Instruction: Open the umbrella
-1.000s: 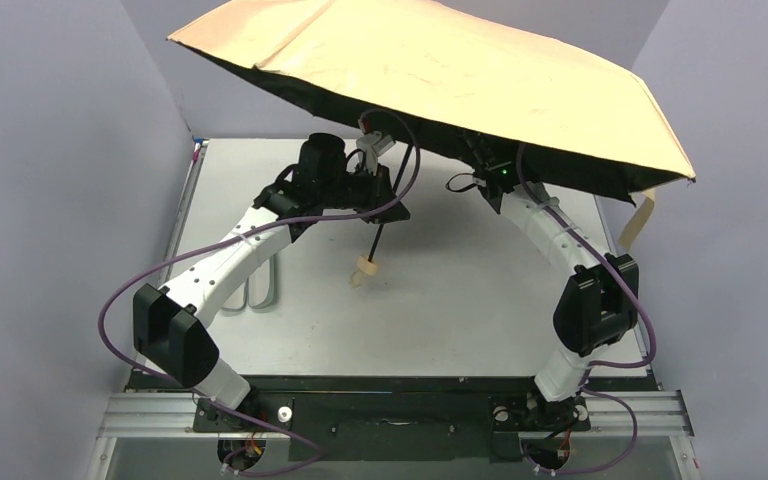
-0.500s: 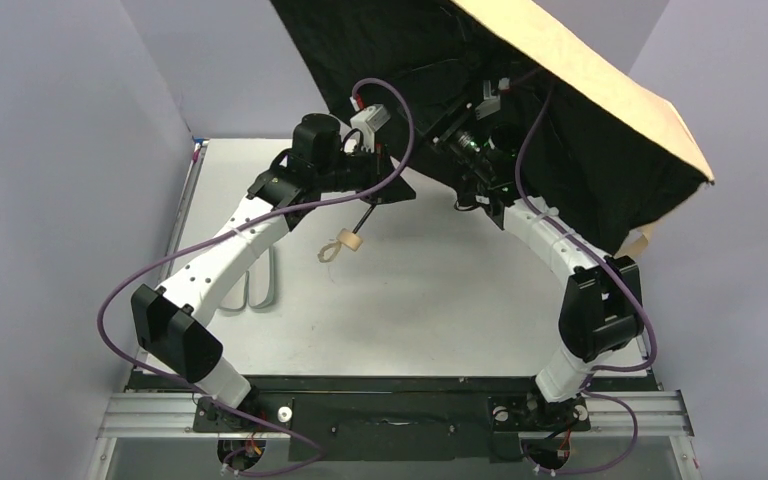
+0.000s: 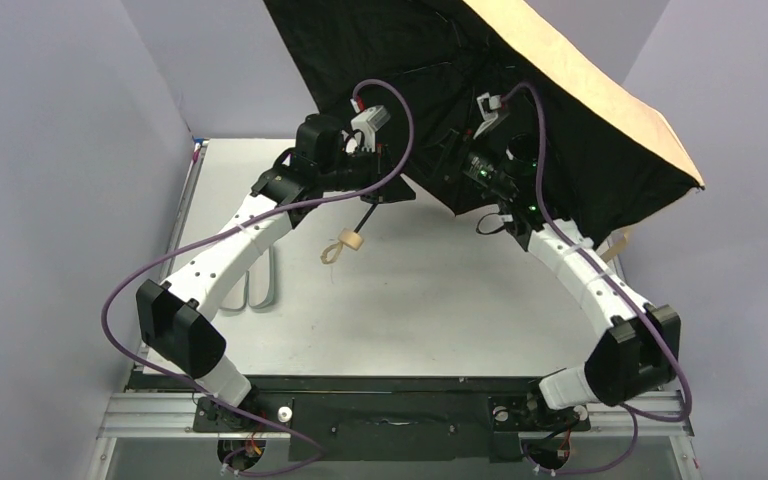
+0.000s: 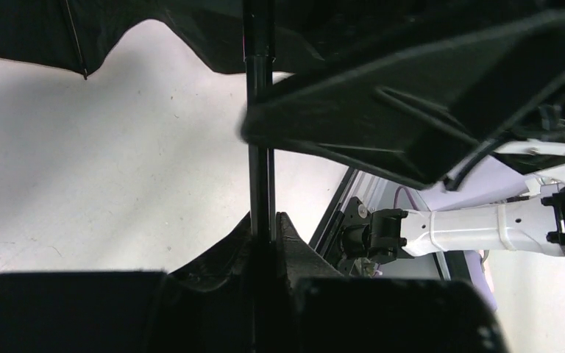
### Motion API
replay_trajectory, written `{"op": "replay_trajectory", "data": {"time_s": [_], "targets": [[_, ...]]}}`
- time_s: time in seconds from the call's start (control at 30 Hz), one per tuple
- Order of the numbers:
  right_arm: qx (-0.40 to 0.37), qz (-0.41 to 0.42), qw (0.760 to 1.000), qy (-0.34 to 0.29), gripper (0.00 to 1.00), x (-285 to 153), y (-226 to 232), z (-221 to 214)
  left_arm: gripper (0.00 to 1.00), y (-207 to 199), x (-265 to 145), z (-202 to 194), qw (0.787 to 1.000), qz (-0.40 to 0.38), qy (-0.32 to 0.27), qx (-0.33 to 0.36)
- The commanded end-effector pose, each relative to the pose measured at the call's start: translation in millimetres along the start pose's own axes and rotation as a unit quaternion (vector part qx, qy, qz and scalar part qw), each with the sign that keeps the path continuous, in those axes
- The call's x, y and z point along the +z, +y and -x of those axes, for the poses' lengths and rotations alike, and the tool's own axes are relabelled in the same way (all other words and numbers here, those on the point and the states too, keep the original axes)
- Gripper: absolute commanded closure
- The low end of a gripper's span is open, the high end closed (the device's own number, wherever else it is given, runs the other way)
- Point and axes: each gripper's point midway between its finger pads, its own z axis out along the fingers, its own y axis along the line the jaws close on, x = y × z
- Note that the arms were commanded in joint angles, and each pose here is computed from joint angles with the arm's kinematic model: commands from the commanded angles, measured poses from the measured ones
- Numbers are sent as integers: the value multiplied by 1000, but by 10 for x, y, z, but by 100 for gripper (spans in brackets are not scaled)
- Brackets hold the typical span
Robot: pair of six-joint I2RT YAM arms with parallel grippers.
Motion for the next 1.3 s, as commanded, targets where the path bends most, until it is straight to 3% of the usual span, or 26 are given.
{"op": "replay_trajectory", "data": {"time_s": [0.0, 0.17, 0.27, 0.37, 0.4, 0.63, 0.83, 1.03, 1.27], "targets": [[-186, -93, 977, 45, 27, -417, -327, -90, 100, -245, -184, 568, 993, -31, -94, 57], [-370, -160, 915, 13, 34, -711, -511, 237, 100, -286, -205, 536, 993, -42, -91, 70], [-507, -154, 848, 11, 34, -787, -556, 407, 100, -319, -203, 494, 992, -52, -82, 75], [-596, -146, 789, 5, 35, -788, -561, 537, 100, -348, -198, 425, 992, -60, -68, 85], [-636, -137, 760, -3, 36, -771, -518, 604, 100, -363, -203, 406, 992, -64, -64, 91], [-764, -136, 628, -66, 41, -598, -209, 885, 100, -371, -181, 337, 991, -67, -54, 101], [-796, -160, 571, -120, 46, -534, -56, 1193, 100, -365, -180, 256, 990, -67, -40, 115], [-836, -131, 521, -110, 49, -401, -162, 1210, 100, -380, -221, 181, 988, -71, -28, 132], [-857, -95, 492, -124, 59, -310, -183, 1219, 100, -401, -268, 105, 986, -75, -18, 144]]}}
